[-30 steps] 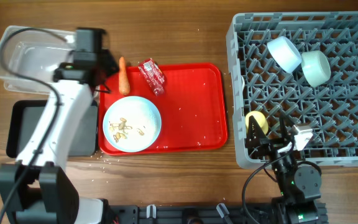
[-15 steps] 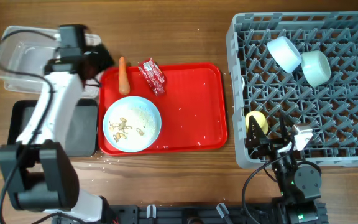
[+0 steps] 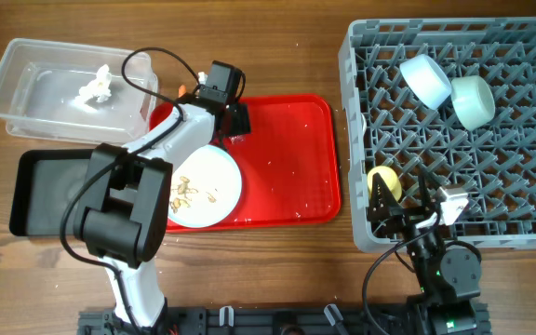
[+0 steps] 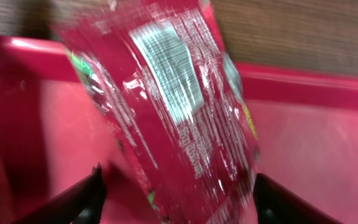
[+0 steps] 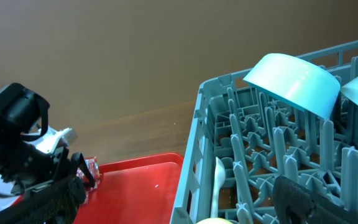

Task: Sort waste into correct bins and load items into the dishwasher rack
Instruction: 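Grasp the red wrapper with the left gripper and drop it in the bin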

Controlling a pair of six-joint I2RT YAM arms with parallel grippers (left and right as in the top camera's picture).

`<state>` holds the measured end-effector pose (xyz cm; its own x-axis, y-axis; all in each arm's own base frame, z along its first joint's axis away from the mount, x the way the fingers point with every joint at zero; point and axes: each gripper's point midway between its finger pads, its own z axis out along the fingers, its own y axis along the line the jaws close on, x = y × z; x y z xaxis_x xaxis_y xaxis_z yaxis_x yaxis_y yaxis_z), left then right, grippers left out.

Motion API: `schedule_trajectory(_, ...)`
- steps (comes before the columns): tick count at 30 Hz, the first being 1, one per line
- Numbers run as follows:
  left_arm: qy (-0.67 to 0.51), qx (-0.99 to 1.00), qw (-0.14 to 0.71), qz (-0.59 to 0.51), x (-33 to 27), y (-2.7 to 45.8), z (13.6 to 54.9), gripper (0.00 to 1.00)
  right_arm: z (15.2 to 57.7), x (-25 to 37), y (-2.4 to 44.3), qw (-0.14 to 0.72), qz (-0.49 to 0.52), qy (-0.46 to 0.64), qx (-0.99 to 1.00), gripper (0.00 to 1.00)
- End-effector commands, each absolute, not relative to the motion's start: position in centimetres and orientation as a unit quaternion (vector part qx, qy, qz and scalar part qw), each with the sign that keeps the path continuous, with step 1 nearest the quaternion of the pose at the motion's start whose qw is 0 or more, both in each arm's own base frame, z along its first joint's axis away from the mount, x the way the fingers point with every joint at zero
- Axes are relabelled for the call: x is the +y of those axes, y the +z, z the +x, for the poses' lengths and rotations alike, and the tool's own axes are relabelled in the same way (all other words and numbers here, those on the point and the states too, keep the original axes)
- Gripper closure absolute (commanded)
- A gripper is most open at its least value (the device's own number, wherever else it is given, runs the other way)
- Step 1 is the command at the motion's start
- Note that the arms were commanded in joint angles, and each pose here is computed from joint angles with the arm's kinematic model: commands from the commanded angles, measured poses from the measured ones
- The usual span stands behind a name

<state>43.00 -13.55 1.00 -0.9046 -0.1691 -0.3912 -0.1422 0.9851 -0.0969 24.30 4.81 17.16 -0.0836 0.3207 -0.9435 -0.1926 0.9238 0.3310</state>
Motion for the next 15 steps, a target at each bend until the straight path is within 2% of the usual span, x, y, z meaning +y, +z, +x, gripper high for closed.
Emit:
schedule_trajectory(1,-0.045,0.972,0.209,-0.098,-13.8,1.0,43.6,0.59,24.3,4.6,17.3,0.678,0.051,0.189,0.708,0.0)
schedule_trajectory(3,-0.053,0.97,0.215,-0.097,-14.2,1.7,43.9,0.88,24.3,4.6,17.3,0.678,0.051,0.189,0.708,0.0)
schedule_trajectory(4,-0.059,0.969,0.218,-0.097,-14.4,2.5,44.1,0.96,24.3,4.6,17.3,0.678,0.051,0.189,0.708,0.0)
schedule_trajectory(9,-0.076,0.953,0.268,-0.118,-12.9,10.2,45.2,0.96,24.3,4.6,17.3,0.678,0.051,0.189,0.708,0.0)
schedule_trajectory(12,-0.06,0.931,0.32,-0.163,-8.6,14.9,46.0,0.96,24.3,4.6,17.3,0.678,0.051,0.189,0.708,0.0)
schedule_trajectory(15,-0.018,0.905,0.353,-0.238,-1.8,17.0,46.6,0.96,24.3,4.6,17.3,0.678,0.051,0.189,0.708,0.0)
